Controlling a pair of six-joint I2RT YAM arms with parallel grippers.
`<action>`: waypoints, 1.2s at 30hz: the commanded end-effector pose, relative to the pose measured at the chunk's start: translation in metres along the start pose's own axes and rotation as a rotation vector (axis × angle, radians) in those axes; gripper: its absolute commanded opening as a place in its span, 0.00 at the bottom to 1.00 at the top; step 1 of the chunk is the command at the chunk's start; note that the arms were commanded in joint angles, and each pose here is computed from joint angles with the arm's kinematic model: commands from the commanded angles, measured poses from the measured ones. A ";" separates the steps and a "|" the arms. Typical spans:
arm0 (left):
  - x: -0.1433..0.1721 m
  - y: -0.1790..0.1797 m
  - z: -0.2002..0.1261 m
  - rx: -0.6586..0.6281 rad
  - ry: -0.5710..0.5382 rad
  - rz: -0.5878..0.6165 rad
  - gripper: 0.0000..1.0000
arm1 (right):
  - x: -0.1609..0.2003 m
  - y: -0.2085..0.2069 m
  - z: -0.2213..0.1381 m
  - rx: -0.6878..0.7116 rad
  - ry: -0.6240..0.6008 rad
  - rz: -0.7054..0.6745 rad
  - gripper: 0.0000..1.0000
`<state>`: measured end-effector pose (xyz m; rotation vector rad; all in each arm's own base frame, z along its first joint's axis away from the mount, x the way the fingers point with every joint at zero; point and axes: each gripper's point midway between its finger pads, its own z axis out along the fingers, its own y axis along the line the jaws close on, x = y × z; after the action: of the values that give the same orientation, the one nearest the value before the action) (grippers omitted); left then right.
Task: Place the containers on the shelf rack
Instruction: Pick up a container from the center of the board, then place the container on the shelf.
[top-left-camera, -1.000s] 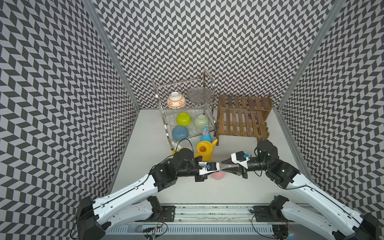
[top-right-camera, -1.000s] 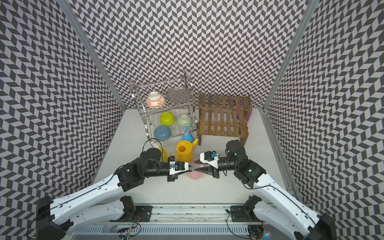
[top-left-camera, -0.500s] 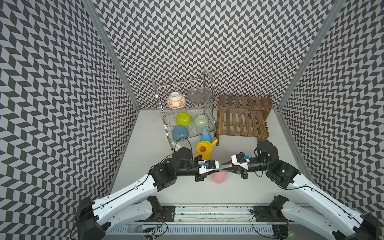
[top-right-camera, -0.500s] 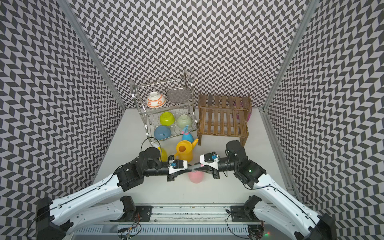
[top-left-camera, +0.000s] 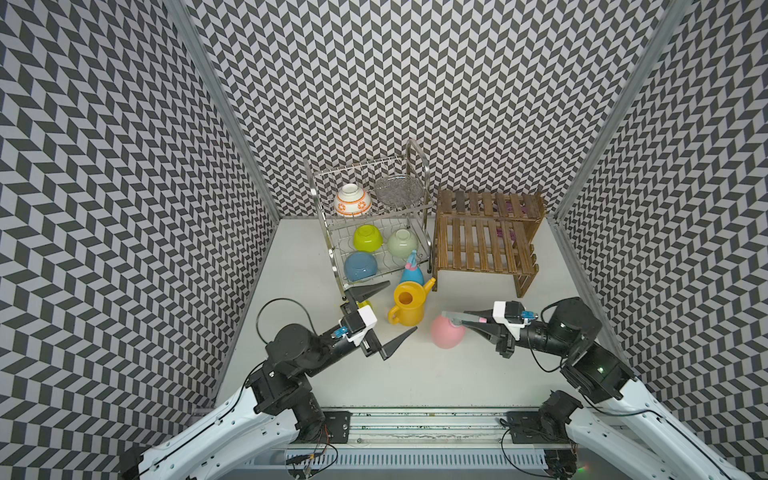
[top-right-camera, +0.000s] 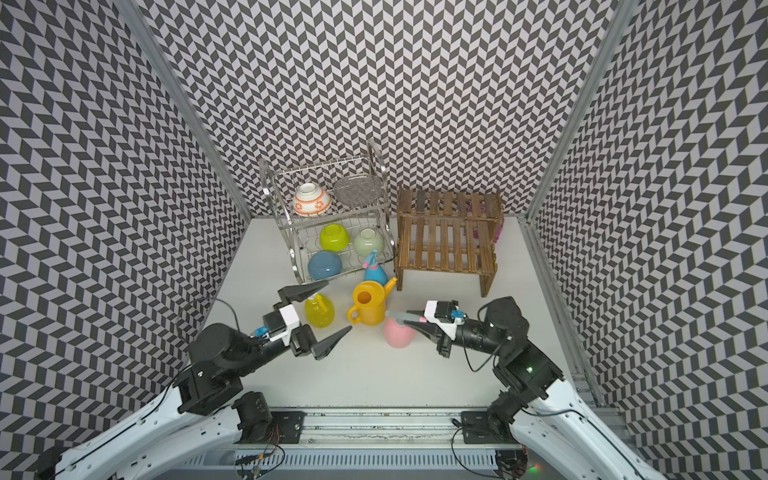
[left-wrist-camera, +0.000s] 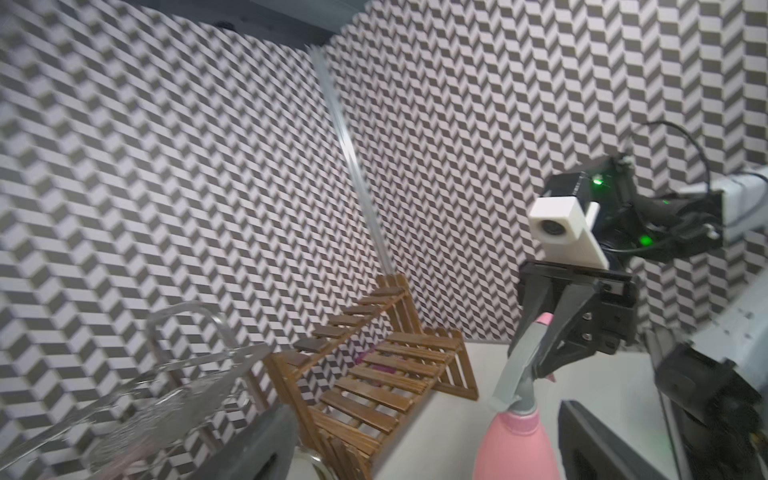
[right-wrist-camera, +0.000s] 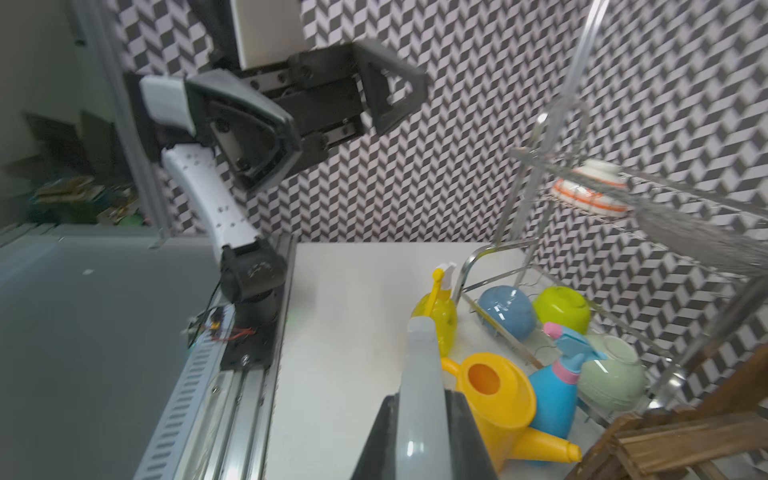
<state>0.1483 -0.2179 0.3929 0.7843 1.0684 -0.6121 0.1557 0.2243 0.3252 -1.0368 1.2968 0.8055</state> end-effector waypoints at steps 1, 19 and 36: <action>0.012 0.046 -0.011 -0.284 -0.008 -0.113 1.00 | -0.052 -0.040 -0.024 0.253 -0.205 0.071 0.00; 0.079 0.021 0.011 -0.195 0.196 -0.235 1.00 | -0.123 -0.237 -0.018 0.942 -0.158 0.324 0.00; 0.078 0.028 -0.001 -0.237 0.199 -0.195 1.00 | -0.144 -0.343 0.075 1.034 0.005 0.193 0.07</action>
<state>0.1957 -0.2091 0.3345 0.5381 1.3694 -0.5982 0.4763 0.1832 0.5002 -0.0845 1.5849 0.2131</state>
